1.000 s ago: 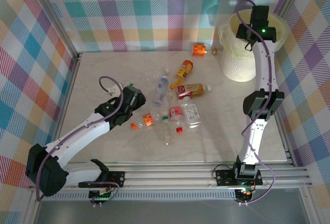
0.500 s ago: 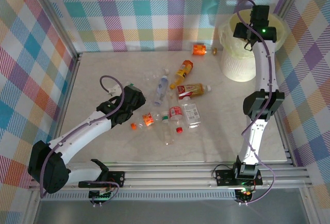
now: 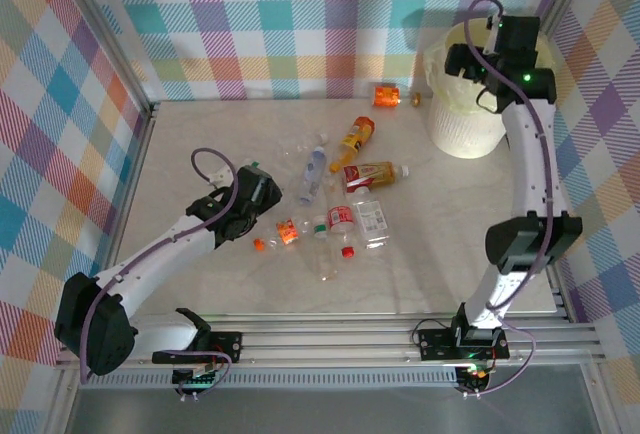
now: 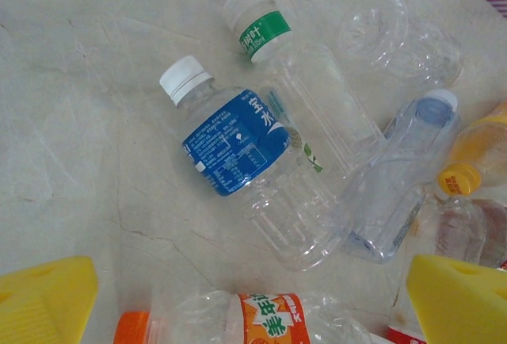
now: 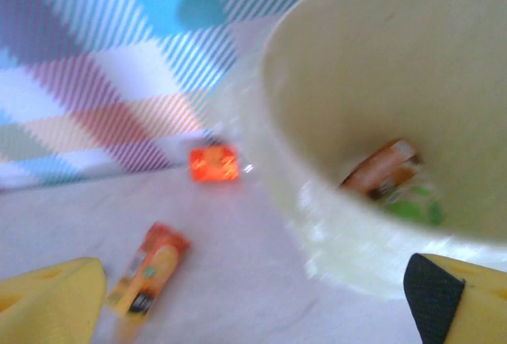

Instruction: Put the plastic bottles in the bin

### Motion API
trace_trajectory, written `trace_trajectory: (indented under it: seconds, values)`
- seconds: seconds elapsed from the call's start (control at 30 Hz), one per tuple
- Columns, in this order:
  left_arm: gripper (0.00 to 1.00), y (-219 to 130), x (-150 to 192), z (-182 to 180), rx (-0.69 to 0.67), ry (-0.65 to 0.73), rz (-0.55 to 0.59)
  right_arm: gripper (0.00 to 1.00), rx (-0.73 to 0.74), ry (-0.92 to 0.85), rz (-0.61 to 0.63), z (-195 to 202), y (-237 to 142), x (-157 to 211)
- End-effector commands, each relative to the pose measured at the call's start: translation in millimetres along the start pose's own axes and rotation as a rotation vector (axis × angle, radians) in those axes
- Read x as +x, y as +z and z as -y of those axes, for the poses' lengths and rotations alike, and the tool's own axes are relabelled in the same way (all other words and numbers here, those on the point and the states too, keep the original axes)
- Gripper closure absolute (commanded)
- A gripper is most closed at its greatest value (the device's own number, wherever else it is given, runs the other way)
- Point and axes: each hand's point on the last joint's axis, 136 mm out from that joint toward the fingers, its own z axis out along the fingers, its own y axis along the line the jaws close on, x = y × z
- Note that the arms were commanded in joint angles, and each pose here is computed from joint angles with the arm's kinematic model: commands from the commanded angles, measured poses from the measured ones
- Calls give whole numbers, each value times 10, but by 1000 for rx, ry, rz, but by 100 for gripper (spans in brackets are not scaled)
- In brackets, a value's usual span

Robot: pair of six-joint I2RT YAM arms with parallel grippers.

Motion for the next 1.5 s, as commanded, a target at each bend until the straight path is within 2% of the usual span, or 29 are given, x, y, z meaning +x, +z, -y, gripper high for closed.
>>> trace_trajectory:
  seconds: [0.0,0.1,0.27,0.43,0.57,0.8,1.2,1.47]
  values:
    - [0,58,6,-52,-10,-36,2,2,-179,81,63,-432,-199,62]
    - [0,59,-30,-69,-17,-47,22,1,-273,168,2,-658,-233,479]
    - [0,72,-50,-52,-21,-37,27,0,-298,377,-122,-750,-89,1205]
    - [0,129,6,-29,-28,-22,-2,0,-153,604,-236,-537,185,1888]
    - [0,170,46,-3,-27,-15,-22,0,-54,772,-338,-447,373,2264]
    - [0,221,78,-19,-27,-22,-30,0,127,887,-502,-408,673,2546]
    - [0,283,128,-106,-46,-16,-62,0,251,1058,-515,-518,1335,2669]
    - [0,284,126,-201,-65,7,-56,0,329,1133,-606,-566,1526,2894]
